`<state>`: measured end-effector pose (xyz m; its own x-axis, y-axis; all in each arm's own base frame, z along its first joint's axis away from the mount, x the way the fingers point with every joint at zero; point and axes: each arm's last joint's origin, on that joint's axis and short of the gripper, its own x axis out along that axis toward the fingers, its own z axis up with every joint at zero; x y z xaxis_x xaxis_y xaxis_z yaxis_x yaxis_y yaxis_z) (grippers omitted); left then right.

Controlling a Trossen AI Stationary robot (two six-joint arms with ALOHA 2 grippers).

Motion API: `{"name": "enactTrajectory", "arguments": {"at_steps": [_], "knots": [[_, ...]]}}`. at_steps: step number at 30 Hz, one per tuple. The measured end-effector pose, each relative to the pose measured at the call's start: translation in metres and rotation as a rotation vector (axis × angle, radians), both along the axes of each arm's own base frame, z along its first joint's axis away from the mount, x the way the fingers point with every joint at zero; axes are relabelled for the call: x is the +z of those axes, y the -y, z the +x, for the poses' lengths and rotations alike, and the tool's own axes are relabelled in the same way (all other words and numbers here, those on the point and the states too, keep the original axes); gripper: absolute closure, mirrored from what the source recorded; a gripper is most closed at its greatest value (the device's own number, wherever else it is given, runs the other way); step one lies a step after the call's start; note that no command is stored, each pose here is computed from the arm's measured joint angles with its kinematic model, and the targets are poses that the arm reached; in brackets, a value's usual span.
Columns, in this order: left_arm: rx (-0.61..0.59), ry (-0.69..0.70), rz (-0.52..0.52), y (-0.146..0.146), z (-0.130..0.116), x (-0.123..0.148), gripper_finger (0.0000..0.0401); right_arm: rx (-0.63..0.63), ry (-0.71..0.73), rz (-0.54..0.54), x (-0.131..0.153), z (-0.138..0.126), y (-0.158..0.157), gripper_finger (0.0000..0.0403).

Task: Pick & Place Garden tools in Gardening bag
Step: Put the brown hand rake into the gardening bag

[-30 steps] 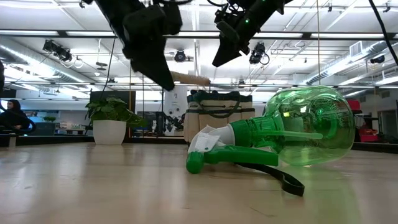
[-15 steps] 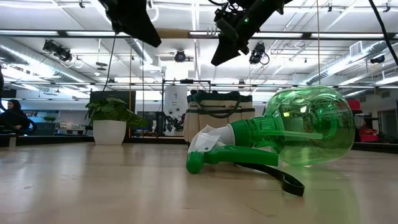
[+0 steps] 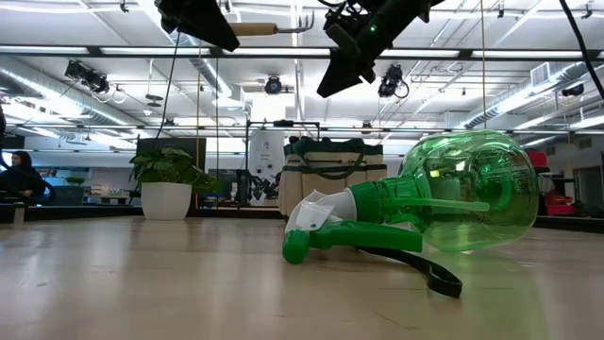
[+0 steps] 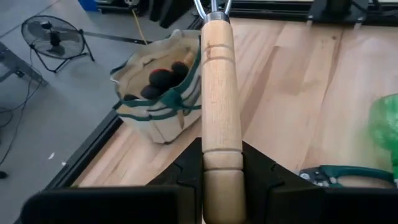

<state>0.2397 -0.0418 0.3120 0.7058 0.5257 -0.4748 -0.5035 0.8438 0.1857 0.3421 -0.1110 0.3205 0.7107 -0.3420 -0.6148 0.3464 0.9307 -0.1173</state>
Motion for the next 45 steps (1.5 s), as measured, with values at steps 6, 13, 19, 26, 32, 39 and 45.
{"name": "enactTrajectory", "arguments": {"at_steps": [6, 13, 19, 26, 32, 39, 45], "knots": [[0.023, 0.022, 0.008, -0.011, -0.012, 0.011, 0.0334, 0.013, 0.021, 0.003, 0.001, 0.001, 0.0, 0.0305], [0.04, 0.05, 0.0, -0.026, -0.029, 0.024, 0.0334, 0.034, 0.032, 0.01, 0.002, 0.002, -0.002, 0.0305], [0.032, 0.065, -0.007, -0.032, -0.042, 0.032, 0.0334, 0.036, 0.038, 0.008, 0.003, 0.003, -0.002, 0.0305], [0.008, 0.134, -0.039, -0.034, -0.063, 0.018, 0.0334, 0.039, 0.041, 0.004, 0.003, 0.003, -0.002, 0.0305], [-0.081, 0.309, -0.093, -0.039, -0.081, -0.003, 0.0334, 0.041, 0.04, 0.001, 0.003, 0.003, -0.002, 0.0305], [-0.2, 0.503, -0.104, -0.048, -0.083, -0.016, 0.0334, 0.119, 0.115, 0.047, 0.007, 0.007, -0.005, 0.0305], [-0.263, 0.56, -0.076, -0.057, -0.068, -0.034, 0.0334, 0.175, 0.185, 0.057, 0.013, 0.012, -0.011, 0.0305]]}}
